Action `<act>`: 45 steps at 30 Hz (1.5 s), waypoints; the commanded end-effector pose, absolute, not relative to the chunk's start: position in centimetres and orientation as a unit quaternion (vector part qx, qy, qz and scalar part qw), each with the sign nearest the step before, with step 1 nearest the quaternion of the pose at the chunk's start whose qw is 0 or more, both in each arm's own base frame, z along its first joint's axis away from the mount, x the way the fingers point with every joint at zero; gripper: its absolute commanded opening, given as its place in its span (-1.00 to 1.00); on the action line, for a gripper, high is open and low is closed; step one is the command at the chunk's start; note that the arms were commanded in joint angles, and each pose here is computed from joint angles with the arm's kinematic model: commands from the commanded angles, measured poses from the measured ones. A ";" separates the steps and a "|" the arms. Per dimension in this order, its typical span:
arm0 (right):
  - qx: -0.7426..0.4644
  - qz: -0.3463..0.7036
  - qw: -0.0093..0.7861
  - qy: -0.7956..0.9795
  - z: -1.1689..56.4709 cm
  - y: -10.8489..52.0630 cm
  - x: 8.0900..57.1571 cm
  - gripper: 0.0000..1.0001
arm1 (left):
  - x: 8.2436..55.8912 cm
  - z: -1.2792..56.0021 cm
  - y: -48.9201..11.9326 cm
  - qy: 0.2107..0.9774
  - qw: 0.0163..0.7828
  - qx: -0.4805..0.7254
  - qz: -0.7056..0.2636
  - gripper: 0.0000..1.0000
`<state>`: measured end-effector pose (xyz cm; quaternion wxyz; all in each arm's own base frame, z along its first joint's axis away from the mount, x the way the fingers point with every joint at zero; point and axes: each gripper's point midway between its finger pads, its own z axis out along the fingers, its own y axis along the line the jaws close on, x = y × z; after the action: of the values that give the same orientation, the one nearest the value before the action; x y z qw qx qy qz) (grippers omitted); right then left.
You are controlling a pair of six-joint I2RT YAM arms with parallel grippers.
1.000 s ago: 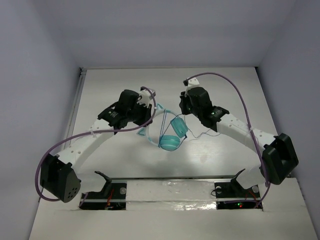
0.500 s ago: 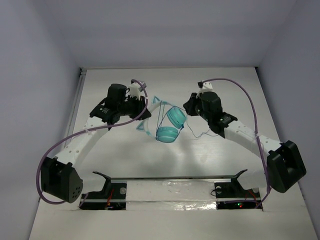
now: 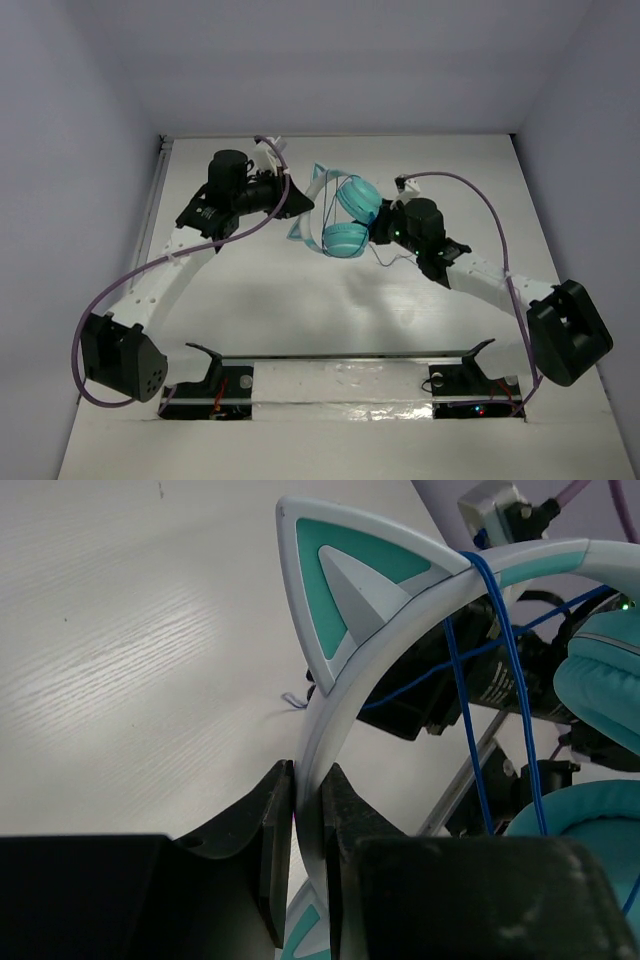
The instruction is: Wrap the headphones
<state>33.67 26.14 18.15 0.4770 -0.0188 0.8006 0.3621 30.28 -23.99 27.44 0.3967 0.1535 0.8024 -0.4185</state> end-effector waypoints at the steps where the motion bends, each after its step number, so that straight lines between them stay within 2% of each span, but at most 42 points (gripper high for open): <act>1: -0.035 0.416 0.489 0.766 20.3 27.2 33.1 -0.18 | 31.4 33.3 -24.7 0.757 0.445 0.134 -0.459 -1.00; 5: -0.030 0.403 0.488 0.774 19.2 26.9 33.2 -0.16 | 32.7 34.4 -23.4 0.770 0.464 0.104 -0.425 -1.00; 12: -0.023 0.364 0.494 0.789 17.7 25.7 33.7 -0.16 | 33.2 39.1 -22.6 0.750 0.499 0.099 -0.424 -1.00; 18: 0.029 0.320 0.538 0.780 19.5 22.5 33.8 -0.22 | 33.9 41.6 -22.2 0.746 0.512 0.099 -0.415 -1.00; 20: 0.039 0.308 0.551 0.774 20.5 21.4 33.4 -0.57 | 34.0 42.1 -22.1 0.744 0.515 0.097 -0.414 -1.00; 22: 0.045 0.299 0.553 0.776 20.3 20.7 33.0 -1.00 | 34.1 42.4 -22.0 0.744 0.519 0.095 -0.411 -1.00; 24: 0.041 0.301 0.556 0.774 19.9 20.5 32.4 -1.00 | 34.6 42.2 -21.4 0.749 0.523 0.086 -0.397 -1.00; 27: 0.018 0.293 0.550 0.782 19.0 20.7 32.2 -0.50 | 34.7 42.5 -21.1 0.752 0.526 0.081 -0.389 -1.00; 28: 0.015 0.283 0.547 0.788 18.8 20.5 32.3 -0.26 | 34.7 42.7 -21.0 0.751 0.529 0.081 -0.387 -1.00; 31: 0.002 0.268 0.550 0.791 18.8 20.0 32.0 -0.02 | 34.8 43.3 -20.6 0.751 0.537 0.079 -0.376 -1.00; 36: -0.030 0.290 0.541 0.789 18.6 21.1 31.4 0.02 | 34.7 44.5 -20.5 0.746 0.544 0.081 -0.376 -1.00; 41: -0.004 0.229 0.518 0.825 14.7 20.6 34.0 0.11 | 34.4 45.1 -20.4 0.742 0.550 0.084 -0.375 -1.00; 45: 0.030 0.208 0.529 0.822 14.7 19.9 35.1 0.27 | 34.1 45.2 -20.4 0.741 0.549 0.087 -0.376 -1.00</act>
<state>32.98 20.49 11.71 0.4825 0.0001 0.8481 0.2189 35.15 -20.54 40.33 0.5004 0.0758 0.7860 -0.3550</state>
